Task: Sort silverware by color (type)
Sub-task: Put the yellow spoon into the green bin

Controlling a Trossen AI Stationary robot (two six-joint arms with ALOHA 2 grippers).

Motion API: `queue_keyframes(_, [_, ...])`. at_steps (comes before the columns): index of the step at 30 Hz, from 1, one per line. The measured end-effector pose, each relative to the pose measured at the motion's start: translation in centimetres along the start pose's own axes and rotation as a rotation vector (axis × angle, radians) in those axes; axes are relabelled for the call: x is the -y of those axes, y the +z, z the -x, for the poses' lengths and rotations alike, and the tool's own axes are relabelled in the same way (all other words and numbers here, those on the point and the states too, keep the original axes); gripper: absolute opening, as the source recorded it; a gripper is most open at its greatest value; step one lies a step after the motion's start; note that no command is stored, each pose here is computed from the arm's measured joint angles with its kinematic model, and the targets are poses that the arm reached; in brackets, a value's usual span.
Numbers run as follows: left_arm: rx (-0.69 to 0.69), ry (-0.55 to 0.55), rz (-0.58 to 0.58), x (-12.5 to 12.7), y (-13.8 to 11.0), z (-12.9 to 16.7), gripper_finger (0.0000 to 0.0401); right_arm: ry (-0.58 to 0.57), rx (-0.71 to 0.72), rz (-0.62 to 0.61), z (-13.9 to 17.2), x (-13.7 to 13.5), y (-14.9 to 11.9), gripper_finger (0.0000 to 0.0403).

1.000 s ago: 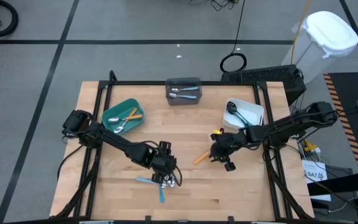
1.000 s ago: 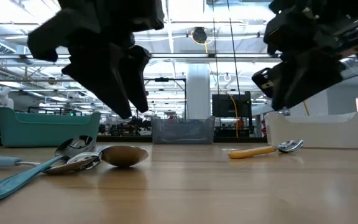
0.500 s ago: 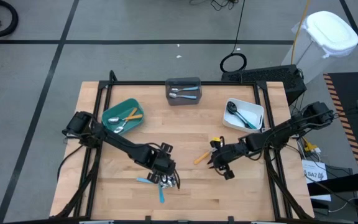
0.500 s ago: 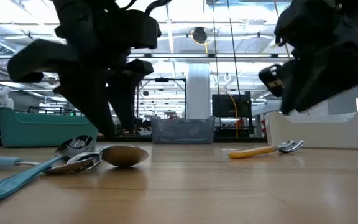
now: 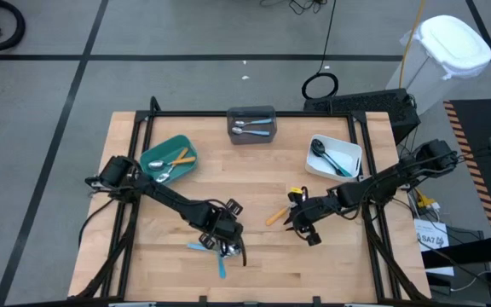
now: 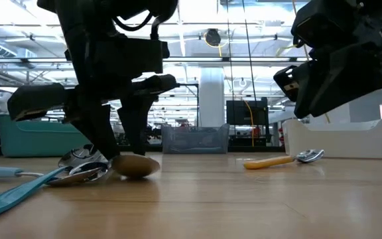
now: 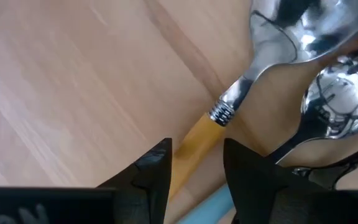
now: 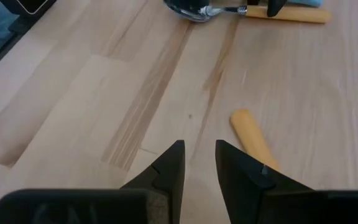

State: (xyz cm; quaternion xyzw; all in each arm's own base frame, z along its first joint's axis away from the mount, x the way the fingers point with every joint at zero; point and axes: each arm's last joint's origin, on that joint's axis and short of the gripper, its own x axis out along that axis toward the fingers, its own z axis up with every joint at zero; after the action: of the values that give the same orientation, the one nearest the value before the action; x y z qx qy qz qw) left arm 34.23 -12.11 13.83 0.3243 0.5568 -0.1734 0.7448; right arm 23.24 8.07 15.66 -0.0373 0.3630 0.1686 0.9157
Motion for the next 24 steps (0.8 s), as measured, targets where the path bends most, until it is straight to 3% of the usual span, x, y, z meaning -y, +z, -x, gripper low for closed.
queue_keyframes(8, [0.036, -0.075, -0.004, -1.6, -0.7, -0.4, 0.0147, -0.105, 0.008, 0.072, 0.0, 0.3, 0.1, 0.0086])
queue_keyframes(13, [0.065, -0.175, 0.051, -3.1, -1.6, -0.8, 0.0144, -0.107, 0.033, 0.151, 0.0, 0.3, 0.4, 0.0086])
queue_keyframes(24, [0.088, -0.225, 0.043, -3.6, -2.0, -1.0, 0.0058, -0.108, 0.039, 0.179, 0.0, 0.3, 0.4, 0.0086])
